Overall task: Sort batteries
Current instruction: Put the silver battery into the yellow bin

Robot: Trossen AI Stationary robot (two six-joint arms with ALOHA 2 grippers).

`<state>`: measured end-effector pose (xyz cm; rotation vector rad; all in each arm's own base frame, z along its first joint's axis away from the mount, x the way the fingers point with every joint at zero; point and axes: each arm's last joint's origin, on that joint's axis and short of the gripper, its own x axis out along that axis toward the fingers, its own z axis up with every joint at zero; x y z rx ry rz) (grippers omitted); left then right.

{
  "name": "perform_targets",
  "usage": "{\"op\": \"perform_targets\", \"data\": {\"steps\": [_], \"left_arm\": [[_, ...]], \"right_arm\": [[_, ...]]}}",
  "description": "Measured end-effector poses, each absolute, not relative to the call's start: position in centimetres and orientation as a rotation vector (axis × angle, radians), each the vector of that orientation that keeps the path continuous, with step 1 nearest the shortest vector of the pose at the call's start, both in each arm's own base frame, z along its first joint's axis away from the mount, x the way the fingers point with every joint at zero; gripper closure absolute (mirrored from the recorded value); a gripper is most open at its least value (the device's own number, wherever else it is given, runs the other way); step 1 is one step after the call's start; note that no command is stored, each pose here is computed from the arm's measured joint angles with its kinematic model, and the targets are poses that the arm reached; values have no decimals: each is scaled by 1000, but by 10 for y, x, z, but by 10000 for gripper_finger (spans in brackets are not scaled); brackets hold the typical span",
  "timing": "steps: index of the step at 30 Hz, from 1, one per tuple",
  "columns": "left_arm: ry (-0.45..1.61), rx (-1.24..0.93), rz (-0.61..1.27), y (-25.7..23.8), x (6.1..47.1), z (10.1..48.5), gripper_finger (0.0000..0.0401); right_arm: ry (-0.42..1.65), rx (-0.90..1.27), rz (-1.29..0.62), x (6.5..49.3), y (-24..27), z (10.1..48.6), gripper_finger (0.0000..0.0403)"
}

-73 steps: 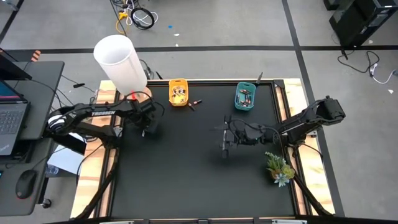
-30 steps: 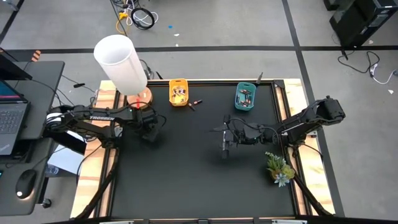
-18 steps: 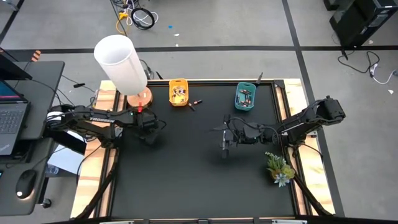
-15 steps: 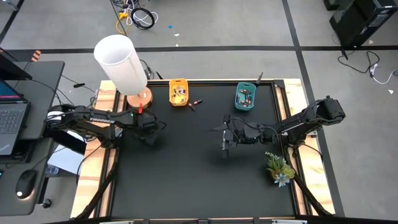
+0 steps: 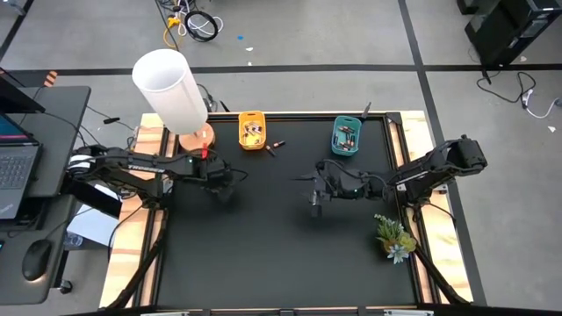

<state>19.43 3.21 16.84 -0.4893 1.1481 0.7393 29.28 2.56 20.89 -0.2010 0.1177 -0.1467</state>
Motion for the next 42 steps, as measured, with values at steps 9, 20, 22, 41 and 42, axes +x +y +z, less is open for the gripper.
{"op": "perform_targets", "data": {"steps": [9, 20, 22, 41, 42], "left_arm": [[899, -460, 660, 43, 223, 197, 401], [635, -383, 770, 78, 234, 214, 401], [632, -387, 806, 85, 231, 213, 401], [759, -421, 902, 145, 275, 203, 401], [774, -432, 919, 150, 276, 202, 399]], "right_arm": [[192, -170, -183, 293, 14, 201, 245], [118, -152, -167, 305, 11, 191, 245], [117, -147, -138, 308, 12, 190, 245], [126, -126, -56, 308, 25, 190, 245], [136, -126, -57, 308, 25, 189, 245]]}}
